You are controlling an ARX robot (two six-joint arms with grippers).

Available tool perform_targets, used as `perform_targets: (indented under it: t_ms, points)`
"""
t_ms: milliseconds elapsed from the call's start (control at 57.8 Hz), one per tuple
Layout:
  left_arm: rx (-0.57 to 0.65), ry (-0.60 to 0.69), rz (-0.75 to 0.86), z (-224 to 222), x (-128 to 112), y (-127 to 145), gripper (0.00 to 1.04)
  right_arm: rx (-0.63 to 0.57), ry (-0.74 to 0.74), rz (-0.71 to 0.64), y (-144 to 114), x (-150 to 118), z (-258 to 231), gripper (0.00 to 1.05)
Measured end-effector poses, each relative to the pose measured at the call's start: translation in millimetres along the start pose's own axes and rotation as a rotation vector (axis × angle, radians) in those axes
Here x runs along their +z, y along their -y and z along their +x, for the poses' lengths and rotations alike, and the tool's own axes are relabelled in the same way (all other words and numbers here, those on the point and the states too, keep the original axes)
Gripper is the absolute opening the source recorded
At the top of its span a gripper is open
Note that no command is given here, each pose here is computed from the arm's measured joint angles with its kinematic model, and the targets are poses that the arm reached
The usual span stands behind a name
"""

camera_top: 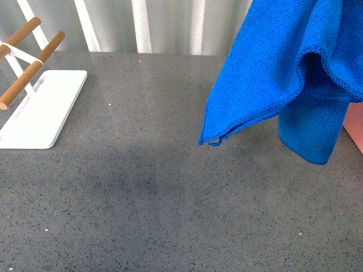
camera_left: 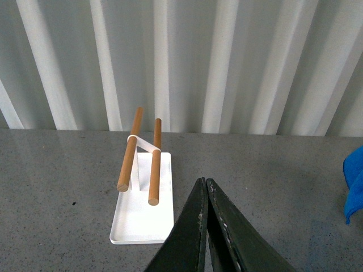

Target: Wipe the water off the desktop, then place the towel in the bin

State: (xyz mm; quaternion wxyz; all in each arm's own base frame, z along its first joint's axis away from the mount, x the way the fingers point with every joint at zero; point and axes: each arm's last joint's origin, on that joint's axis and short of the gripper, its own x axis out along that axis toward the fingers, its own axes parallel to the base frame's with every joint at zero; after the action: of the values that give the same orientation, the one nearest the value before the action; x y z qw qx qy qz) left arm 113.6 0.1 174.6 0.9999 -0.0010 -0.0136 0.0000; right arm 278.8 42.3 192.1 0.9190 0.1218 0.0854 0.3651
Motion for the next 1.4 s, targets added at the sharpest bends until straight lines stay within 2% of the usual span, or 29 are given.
perform_targets:
  t_ms: [346,398,484,1315,1401]
  points:
    - [0.0,-0.002,0.0,-6.2,-0.5,0.0,0.03,-0.002,0.001,-0.001,0.3,0.1,-0.2,0.03]
    - [-0.001,-0.035,0.0,-12.6,-4.8,0.0,0.03,-0.001,0.002,-0.001,0.2,0.2,-0.2,0.03]
    - [0.0,-0.003,0.0,-17.2,-2.8,0.0,0.03,-0.001,0.005,-0.004,-0.1,0.6,0.0,0.03]
    - [0.0,-0.008,0.0,-17.2,-3.3,0.0,0.04,-0.005,-0.021,-0.01,-4.0,-3.1,3.4,0.03]
    - [0.0,-0.008,-0.001,-17.2,-3.3,0.0,0.16,-0.014,-0.021,-0.01,-2.9,-3.4,3.3,0.03]
